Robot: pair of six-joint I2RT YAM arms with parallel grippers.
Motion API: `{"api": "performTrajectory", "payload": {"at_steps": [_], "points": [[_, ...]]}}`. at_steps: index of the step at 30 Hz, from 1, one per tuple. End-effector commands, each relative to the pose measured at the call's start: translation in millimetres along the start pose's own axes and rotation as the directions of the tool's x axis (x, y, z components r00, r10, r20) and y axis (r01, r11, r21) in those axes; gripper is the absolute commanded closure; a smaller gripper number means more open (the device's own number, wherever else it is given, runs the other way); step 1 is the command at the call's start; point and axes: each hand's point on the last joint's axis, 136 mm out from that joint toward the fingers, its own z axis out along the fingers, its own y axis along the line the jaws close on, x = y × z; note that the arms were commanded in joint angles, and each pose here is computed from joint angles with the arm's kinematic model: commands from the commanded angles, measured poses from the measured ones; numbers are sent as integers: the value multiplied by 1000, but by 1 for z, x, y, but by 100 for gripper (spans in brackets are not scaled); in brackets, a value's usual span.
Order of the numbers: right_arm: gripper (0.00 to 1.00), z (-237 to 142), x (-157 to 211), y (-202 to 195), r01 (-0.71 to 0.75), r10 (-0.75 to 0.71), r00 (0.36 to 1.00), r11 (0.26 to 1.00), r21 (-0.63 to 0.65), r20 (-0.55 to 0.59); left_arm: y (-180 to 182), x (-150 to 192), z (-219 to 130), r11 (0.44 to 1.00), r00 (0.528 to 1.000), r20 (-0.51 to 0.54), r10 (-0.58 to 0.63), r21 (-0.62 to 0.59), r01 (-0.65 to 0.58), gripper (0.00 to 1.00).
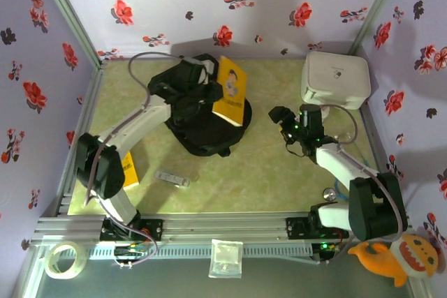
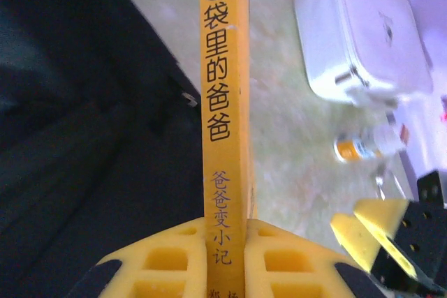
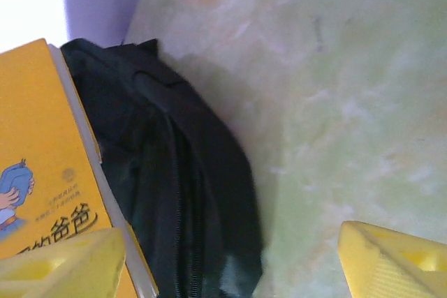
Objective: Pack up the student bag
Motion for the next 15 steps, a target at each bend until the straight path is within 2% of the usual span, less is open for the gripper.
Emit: {"api": "performTrajectory", "payload": {"at_steps": [1, 7, 11, 15], "points": [[19, 9, 6, 44, -53, 39, 997, 979, -196, -73, -6, -45, -28, 989, 969, 213, -126, 97, 107, 100], [19, 20, 22, 92, -188, 132, 975, 923, -337, -181, 1, -69, -58, 944, 889, 344, -301, 240, 227, 100], [16, 23, 35, 125, -237, 161, 964, 882, -407, -213, 14, -77, -69, 913, 826, 400, -397, 261, 313, 100], [15, 26, 49, 152, -265, 171, 956, 851, -454, -238, 15, -86, -79, 887, 775, 440, -454, 302, 348, 100]]}}
